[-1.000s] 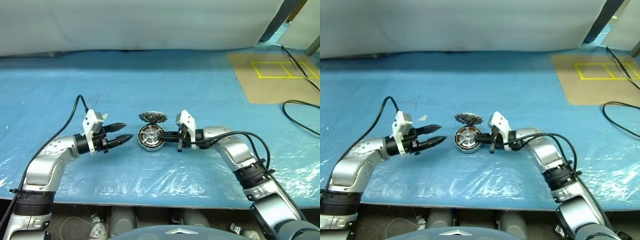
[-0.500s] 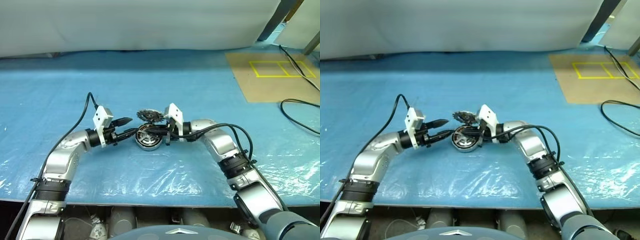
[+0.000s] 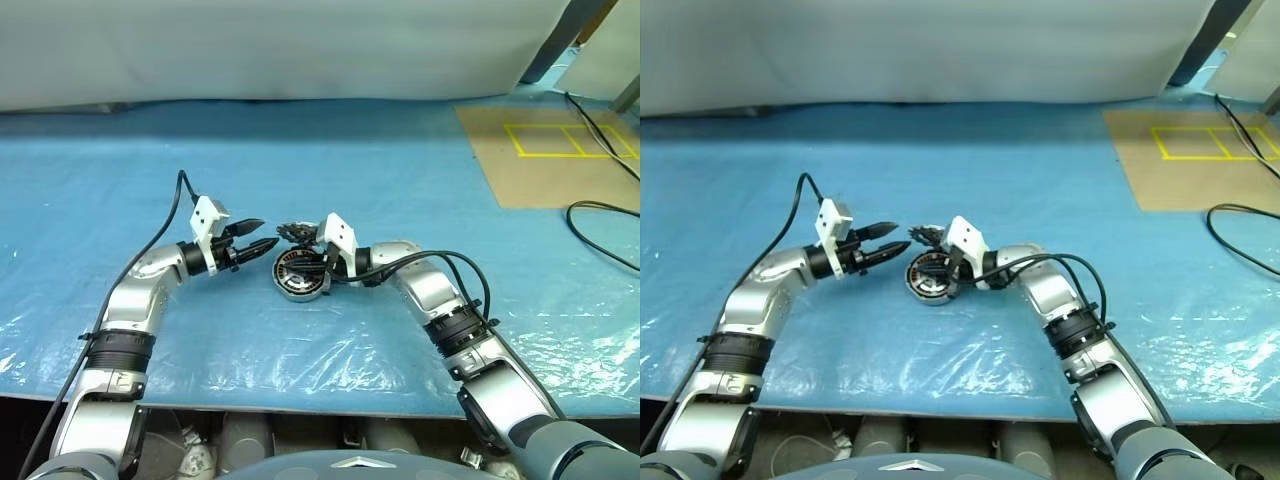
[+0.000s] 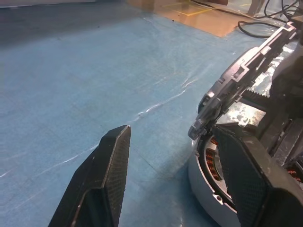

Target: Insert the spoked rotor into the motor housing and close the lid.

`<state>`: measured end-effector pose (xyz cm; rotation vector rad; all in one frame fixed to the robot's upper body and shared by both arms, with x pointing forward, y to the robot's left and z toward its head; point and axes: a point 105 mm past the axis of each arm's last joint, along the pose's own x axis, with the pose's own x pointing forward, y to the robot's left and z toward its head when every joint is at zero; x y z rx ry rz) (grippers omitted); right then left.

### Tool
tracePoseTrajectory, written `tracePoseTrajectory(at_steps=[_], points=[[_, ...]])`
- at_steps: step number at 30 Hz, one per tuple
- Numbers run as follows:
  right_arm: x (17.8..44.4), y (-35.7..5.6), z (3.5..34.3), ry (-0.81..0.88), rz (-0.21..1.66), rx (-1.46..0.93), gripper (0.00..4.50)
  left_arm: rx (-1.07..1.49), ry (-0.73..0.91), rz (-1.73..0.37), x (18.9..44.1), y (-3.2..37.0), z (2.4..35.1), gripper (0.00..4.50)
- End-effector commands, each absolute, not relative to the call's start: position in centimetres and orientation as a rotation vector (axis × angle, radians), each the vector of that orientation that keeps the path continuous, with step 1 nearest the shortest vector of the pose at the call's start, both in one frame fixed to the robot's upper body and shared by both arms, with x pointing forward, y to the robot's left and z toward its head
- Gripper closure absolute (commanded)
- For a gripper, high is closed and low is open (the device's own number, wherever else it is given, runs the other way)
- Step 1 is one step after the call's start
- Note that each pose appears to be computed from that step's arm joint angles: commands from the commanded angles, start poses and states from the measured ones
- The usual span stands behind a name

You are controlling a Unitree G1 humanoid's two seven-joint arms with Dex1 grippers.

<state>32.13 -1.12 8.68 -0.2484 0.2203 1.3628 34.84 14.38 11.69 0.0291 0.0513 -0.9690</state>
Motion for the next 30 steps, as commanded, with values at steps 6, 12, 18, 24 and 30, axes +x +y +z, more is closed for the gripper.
tracePoseTrajectory(at_steps=[6, 12, 18, 24, 30], points=[[31.8, -2.2, 8.0, 0.272, 1.347, -0.238, 4.5, -0.04, -0.029, -0.975, 38.0, 13.0, 14.8, 1.59], [31.4, -2.4, 11.3, 0.195, 1.383, -0.121, 4.5, -0.044, -0.05, -0.99, 40.0, 11.7, 15.8, 1.59], [29.7, -3.9, 14.5, 0.153, 1.418, -0.053, 4.5, -0.04, -0.045, -1.044, 40.7, 10.3, 16.0, 1.59], [27.4, -8.5, 13.9, 0.256, 1.342, -0.038, 4.5, -0.054, -0.029, -1.167, 40.3, 8.0, 16.1, 1.59], [25.6, -12.0, 10.6, 0.393, 1.187, 0.002, 4.5, -0.131, 0.051, -1.269, 39.5, 6.4, 15.4, 1.59]])
